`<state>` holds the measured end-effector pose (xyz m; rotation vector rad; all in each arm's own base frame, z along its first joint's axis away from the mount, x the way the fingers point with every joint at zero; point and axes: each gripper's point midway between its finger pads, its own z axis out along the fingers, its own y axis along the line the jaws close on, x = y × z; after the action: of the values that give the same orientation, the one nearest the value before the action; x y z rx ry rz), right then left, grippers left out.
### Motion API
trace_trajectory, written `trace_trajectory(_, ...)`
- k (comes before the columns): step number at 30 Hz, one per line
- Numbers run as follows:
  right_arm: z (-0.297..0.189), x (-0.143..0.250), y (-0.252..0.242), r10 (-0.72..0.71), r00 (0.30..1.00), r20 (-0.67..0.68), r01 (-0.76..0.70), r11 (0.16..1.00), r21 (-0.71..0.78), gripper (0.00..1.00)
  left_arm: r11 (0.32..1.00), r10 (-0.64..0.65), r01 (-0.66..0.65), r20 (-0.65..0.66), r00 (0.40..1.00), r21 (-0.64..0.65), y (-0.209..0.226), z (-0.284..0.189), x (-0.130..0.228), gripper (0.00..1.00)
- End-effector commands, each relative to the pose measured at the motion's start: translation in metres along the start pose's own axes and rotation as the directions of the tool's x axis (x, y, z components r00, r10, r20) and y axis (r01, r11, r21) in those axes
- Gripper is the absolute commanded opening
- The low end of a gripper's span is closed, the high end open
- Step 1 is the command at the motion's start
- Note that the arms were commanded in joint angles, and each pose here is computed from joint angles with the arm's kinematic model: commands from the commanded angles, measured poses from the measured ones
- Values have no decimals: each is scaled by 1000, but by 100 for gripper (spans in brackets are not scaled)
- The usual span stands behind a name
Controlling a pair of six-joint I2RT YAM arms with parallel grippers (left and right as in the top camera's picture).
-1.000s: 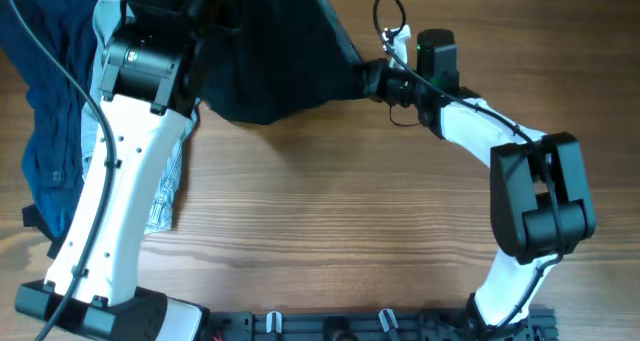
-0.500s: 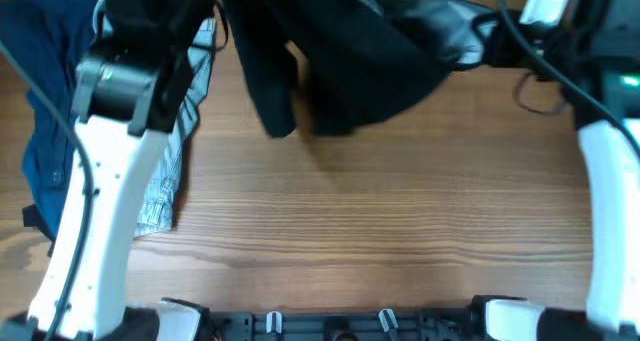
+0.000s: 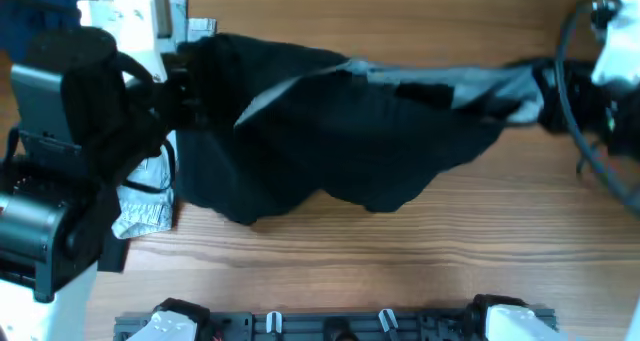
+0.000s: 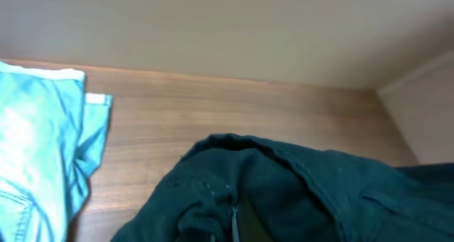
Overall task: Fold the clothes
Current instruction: 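Lift the black shorts and pull them right onto open table, then lay the black shorts flat at table center and release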
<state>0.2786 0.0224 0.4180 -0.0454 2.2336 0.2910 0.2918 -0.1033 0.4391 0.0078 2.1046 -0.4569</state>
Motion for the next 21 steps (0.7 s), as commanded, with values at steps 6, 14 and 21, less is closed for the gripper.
trace_trajectory(6,-117,18,34,1,982,186,-4,1000,16,4,962,106,-98,-16,994,255,-71,-33,23,4)
trace_trajectory(14,-27,-5,-11,36,999,-25,-33,994,106,4,992,92,-96,-52,994,-84,-23,37,16,4)
trace_trajectory(21,208,1,-63,54,931,-360,-57,998,3,4,956,18,-65,-163,987,-286,33,188,28,4)
